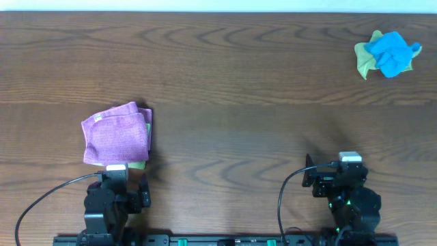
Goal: Fold the cloth
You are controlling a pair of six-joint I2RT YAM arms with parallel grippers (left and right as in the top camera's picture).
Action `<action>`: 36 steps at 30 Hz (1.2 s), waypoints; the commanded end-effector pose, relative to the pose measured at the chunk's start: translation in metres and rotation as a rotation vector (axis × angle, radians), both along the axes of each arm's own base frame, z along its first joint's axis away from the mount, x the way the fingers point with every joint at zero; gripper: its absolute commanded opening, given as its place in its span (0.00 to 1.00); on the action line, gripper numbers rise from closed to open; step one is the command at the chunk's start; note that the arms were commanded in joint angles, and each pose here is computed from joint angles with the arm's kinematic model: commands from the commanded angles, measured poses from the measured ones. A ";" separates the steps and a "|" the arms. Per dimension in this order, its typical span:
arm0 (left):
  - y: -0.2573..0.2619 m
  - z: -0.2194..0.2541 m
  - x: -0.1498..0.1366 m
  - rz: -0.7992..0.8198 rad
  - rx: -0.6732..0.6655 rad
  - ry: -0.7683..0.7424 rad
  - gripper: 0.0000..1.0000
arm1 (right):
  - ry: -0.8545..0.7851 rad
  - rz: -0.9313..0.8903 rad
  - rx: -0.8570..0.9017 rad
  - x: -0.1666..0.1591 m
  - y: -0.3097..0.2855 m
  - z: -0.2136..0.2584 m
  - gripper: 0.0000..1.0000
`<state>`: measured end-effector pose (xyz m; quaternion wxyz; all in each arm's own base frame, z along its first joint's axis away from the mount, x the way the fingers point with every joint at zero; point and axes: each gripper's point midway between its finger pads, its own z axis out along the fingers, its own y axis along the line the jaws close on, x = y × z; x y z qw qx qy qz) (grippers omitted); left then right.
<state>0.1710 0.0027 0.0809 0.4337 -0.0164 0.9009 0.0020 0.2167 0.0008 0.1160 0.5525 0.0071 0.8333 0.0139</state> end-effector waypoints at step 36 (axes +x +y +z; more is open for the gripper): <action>-0.001 -0.023 -0.009 0.004 -0.018 0.076 0.95 | -0.046 -0.060 0.027 0.012 -0.010 0.043 0.99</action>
